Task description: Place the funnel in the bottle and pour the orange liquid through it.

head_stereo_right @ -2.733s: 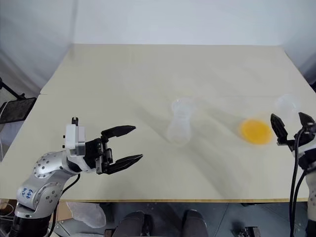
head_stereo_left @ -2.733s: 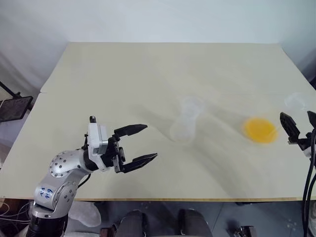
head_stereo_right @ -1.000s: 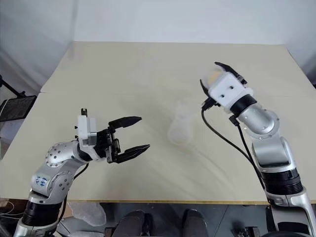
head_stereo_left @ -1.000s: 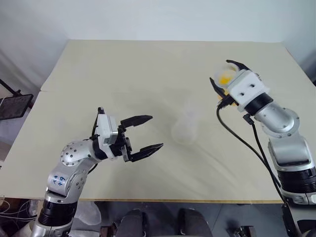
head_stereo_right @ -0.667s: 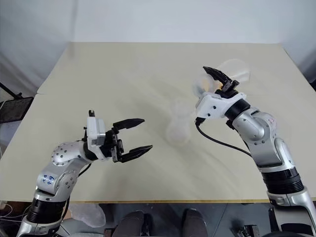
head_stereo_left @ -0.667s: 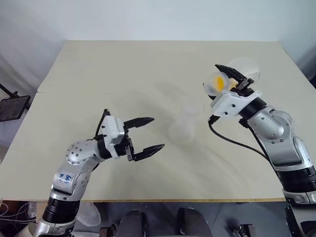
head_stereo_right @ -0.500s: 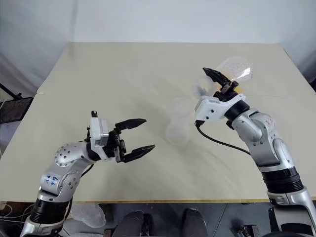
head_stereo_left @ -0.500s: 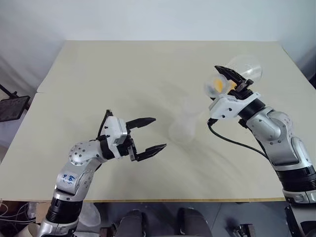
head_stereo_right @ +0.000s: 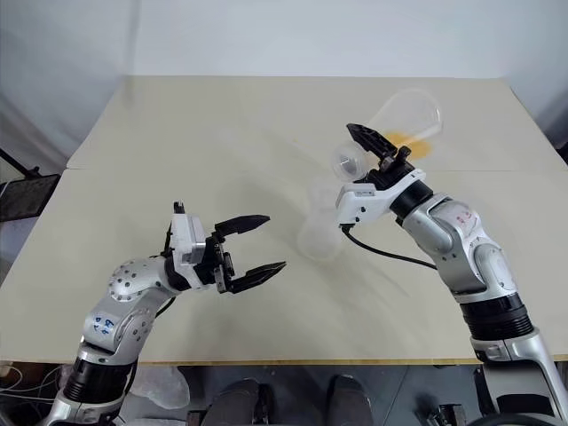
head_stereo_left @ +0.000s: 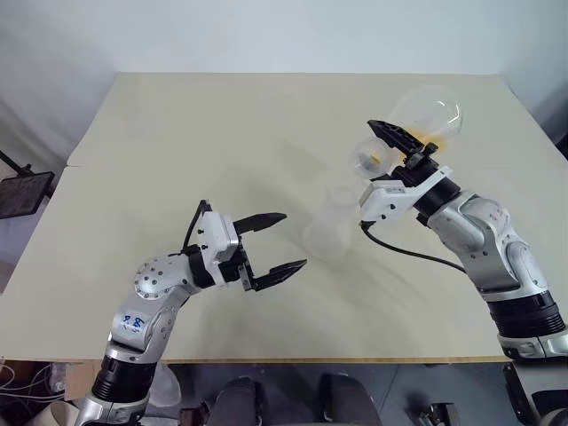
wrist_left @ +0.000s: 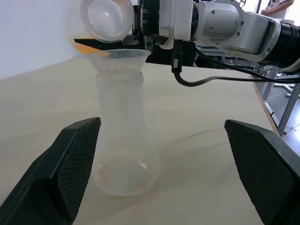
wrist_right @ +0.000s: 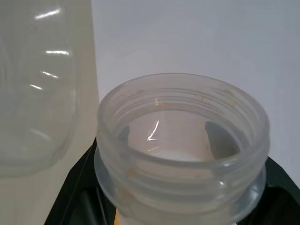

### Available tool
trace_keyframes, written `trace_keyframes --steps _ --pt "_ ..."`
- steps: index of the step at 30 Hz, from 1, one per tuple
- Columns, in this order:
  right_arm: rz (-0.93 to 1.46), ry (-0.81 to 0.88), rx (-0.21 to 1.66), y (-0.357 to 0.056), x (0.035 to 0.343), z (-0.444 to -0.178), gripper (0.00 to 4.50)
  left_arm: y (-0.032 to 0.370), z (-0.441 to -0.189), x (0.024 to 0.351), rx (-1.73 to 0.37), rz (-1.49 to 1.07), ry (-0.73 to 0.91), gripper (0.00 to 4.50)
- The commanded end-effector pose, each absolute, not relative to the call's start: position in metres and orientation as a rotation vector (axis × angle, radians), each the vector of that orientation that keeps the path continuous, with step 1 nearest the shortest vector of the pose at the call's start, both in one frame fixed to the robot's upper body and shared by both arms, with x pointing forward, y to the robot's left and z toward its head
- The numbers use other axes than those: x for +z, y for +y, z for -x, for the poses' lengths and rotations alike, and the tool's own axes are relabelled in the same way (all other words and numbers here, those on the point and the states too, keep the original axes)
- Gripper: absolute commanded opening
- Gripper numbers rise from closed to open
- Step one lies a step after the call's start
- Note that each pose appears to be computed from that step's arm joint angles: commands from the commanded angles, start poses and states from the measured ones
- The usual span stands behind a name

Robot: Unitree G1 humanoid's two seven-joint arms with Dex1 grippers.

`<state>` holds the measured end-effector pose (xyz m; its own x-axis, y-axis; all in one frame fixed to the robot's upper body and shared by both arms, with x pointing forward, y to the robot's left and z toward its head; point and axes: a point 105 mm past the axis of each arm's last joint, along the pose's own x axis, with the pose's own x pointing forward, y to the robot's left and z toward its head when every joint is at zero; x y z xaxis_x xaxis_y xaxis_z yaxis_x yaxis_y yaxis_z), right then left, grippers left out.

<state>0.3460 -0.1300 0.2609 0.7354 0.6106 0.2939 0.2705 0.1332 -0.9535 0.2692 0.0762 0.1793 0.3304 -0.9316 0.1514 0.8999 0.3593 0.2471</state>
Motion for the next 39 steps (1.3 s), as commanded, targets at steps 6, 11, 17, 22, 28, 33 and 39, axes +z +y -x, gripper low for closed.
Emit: trace_keyframes --steps 6,11,17,22,28,33,39 --pt "1.559 -0.902 0.224 -0.123 0.280 -0.334 2.48 0.073 -0.271 0.190 -1.186 -0.112 -0.355 4.50" --pt "1.556 -0.901 0.178 -0.127 0.283 -0.335 2.48 0.075 -0.273 0.191 -1.186 -0.122 -0.362 4.50" --pt "1.576 -0.918 0.160 -0.126 0.285 -0.334 2.48 0.075 -0.274 0.192 -1.184 -0.118 -0.376 4.50" --pt "1.596 -0.915 0.153 -0.131 0.283 -0.336 2.48 0.072 -0.274 0.192 -1.188 -0.104 -0.385 4.50" --pt "1.611 -0.923 0.145 -0.133 0.283 -0.335 2.48 0.072 -0.276 0.193 -1.192 -0.102 -0.391 4.50" --pt "1.636 -0.936 0.143 -0.131 0.282 -0.332 2.48 0.070 -0.277 0.194 -1.194 -0.100 -0.397 4.50" --pt "1.648 -0.944 0.146 -0.131 0.280 -0.331 2.48 0.069 -0.276 0.193 -1.192 -0.096 -0.400 4.50"
